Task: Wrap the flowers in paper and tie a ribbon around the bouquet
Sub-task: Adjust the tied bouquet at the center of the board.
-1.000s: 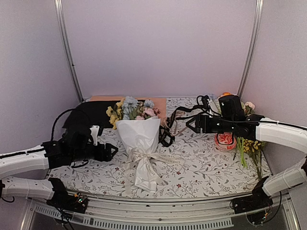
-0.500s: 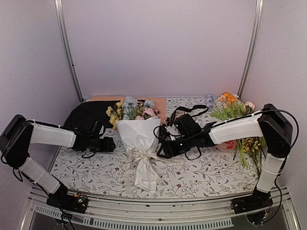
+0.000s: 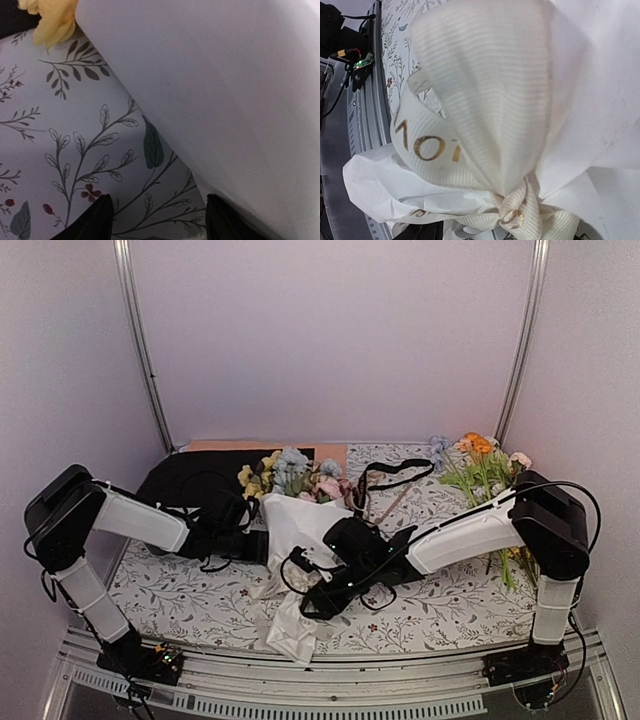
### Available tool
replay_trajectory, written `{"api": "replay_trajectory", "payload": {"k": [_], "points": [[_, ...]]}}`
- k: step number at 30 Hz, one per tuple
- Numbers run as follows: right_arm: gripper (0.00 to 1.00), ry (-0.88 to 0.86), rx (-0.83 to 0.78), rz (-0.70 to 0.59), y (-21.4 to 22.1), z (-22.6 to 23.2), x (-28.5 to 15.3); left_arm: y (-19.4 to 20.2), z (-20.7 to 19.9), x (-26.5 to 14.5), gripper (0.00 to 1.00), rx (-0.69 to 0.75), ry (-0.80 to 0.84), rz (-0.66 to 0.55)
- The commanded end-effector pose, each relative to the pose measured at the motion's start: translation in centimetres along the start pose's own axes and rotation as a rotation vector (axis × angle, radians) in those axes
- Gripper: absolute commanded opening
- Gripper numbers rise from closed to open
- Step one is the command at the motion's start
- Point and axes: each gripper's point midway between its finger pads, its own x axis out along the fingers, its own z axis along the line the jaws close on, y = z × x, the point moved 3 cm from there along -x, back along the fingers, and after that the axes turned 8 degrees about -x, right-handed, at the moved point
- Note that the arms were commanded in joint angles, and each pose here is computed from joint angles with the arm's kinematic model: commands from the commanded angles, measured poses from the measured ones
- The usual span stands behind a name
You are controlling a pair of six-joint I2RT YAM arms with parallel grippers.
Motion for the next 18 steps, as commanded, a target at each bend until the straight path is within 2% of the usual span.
{"api": "replay_trajectory", "payload": {"k": [1, 4, 8, 14, 18], "points": [[0.55, -0.093, -0.111, -0.037, -0.2, 2.9, -0.8, 2.5, -1.8, 0.0, 0.64, 0.003, 0.050, 0.039], [0.56, -0.065, -0.137, -0.031, 0.3, 3.3, -1.2, 3.3, -1.4, -0.1, 0.64, -0.012, 0.028, 0.052], [0.56, -0.022, -0.084, -0.038, 1.8, 1.7, -3.5, 3.6, -0.3, -1.4, 0.64, -0.064, -0.013, 0.044], [0.61, 0.086, -0.038, -0.166, 1.0, -1.5, -11.6, 3.8, -1.1, -4.1, 0.65, -0.109, 0.023, 0.007], [0.66, 0.218, 0.040, -0.280, -0.5, -5.9, -17.8, 3.6, -0.8, -5.2, 0.69, -0.102, -0.011, -0.017]]}}
